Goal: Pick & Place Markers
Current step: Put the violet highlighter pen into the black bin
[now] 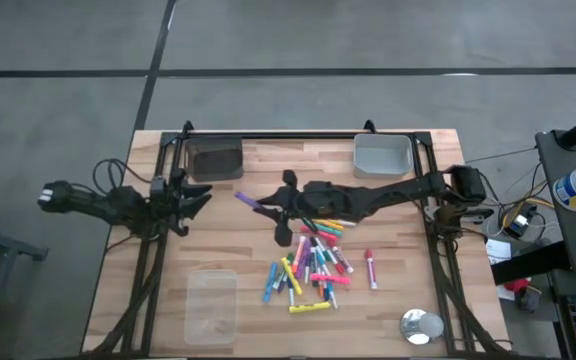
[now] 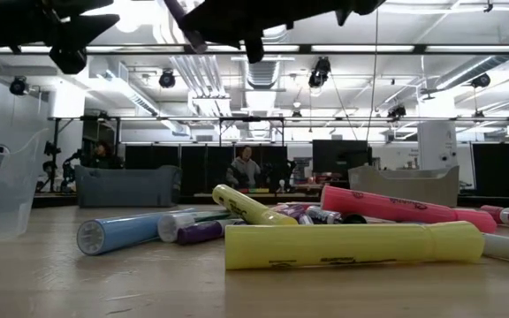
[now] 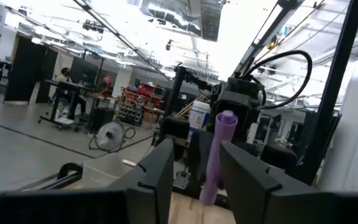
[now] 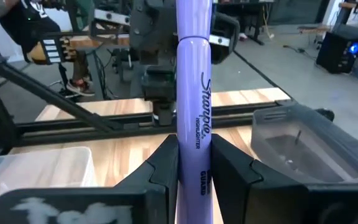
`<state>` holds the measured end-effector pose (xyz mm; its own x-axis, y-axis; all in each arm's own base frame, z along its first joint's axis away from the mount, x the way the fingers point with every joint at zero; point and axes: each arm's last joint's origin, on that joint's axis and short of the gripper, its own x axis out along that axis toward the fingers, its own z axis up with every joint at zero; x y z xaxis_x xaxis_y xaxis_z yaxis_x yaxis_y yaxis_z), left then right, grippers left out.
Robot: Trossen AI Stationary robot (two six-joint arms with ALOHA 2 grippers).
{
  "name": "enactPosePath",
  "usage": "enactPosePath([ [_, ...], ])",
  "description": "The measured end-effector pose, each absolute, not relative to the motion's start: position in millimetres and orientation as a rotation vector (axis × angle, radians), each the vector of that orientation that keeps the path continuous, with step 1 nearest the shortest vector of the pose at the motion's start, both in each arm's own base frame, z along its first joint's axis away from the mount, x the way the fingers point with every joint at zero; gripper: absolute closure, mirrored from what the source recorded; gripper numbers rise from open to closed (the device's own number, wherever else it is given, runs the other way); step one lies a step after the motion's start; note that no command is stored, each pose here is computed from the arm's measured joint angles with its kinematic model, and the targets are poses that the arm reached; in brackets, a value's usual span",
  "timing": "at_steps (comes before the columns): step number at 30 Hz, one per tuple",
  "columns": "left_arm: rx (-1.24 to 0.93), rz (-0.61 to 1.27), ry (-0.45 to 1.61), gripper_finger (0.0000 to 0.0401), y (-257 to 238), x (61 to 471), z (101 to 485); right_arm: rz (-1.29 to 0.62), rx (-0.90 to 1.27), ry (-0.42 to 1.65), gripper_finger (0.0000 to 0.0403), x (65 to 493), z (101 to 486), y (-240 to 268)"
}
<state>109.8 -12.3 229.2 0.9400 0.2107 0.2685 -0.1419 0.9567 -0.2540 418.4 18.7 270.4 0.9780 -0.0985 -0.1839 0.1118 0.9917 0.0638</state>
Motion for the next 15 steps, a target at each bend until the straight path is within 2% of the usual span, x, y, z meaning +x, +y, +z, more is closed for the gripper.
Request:
enactPosePath([
  [4, -0.234, 0.156, -0.283, 0.0257, -15, 119, 236, -0.106, 0.080, 0.162, 0.0333, 430, 271, 19],
  [15, -0.238, 0.149, -0.289, 0.0254, -18, 132, 253, -0.114, 0.096, 0.129, 0.0333, 442, 279, 16],
])
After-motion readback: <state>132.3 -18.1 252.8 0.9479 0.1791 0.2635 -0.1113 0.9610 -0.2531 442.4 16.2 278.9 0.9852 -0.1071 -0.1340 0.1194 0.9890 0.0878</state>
